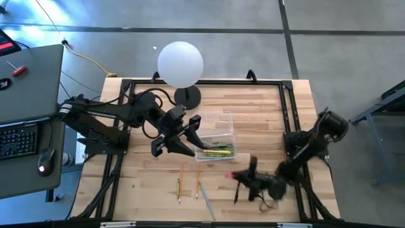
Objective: Pick & place school supplies into a supply box
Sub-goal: Put the pink pen into the transparent supply box, then put the black pen into the transparent supply box
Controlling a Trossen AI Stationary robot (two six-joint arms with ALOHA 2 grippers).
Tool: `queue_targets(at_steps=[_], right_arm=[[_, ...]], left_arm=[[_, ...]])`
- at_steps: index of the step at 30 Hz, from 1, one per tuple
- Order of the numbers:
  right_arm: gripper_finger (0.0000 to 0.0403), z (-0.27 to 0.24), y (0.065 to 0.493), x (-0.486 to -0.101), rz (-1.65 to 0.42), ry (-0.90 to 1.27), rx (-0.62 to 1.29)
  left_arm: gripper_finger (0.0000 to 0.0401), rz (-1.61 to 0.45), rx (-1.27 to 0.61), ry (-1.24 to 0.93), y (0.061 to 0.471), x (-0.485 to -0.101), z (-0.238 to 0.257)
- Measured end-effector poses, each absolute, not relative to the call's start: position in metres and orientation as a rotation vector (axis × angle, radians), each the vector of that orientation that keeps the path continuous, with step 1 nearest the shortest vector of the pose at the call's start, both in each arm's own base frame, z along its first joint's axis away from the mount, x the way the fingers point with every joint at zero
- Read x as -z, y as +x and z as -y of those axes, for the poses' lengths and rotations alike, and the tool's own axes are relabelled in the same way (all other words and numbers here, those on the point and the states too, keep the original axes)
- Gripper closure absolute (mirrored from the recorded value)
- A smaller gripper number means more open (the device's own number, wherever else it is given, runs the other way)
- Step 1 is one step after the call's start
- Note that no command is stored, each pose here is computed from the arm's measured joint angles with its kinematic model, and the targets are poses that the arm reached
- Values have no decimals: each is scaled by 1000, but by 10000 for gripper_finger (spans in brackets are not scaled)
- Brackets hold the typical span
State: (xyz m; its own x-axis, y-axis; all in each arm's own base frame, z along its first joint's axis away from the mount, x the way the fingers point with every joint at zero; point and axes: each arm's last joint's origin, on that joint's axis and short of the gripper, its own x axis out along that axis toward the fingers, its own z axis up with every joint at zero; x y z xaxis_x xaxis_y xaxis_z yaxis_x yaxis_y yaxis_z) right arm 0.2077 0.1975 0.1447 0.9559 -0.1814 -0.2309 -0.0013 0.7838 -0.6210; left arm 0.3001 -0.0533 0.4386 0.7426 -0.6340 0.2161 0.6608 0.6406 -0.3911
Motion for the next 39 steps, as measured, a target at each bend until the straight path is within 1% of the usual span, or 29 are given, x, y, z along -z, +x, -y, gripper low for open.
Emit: queue_targets(at_steps=[3,6,8,12,15,19,31,35,39], right_arm=[[365,-163,234,-161,-304,-620,104],[362,-126,259,-166,-321,-534,17],[363,-104,271,-161,-344,-474,-21],[369,-76,284,-144,-417,-450,1],[366,-72,290,-135,-416,-388,-27],[352,-69,292,-128,-437,-388,-20],[299,-69,293,-131,-411,-379,-15],[293,-71,293,-138,-371,-380,14],[296,-79,287,-157,-298,-361,-6]], left_arm=[[187,58,739,-475,300,-439,53],[187,51,746,-487,300,-439,54],[187,47,756,-486,300,-438,54],[187,43,761,-486,300,-438,54],[187,36,766,-486,300,-438,54],[187,37,765,-479,300,-438,54],[187,4,753,-463,301,-434,54],[187,-49,733,-418,302,-426,54],[187,-112,717,-355,300,-419,54]])
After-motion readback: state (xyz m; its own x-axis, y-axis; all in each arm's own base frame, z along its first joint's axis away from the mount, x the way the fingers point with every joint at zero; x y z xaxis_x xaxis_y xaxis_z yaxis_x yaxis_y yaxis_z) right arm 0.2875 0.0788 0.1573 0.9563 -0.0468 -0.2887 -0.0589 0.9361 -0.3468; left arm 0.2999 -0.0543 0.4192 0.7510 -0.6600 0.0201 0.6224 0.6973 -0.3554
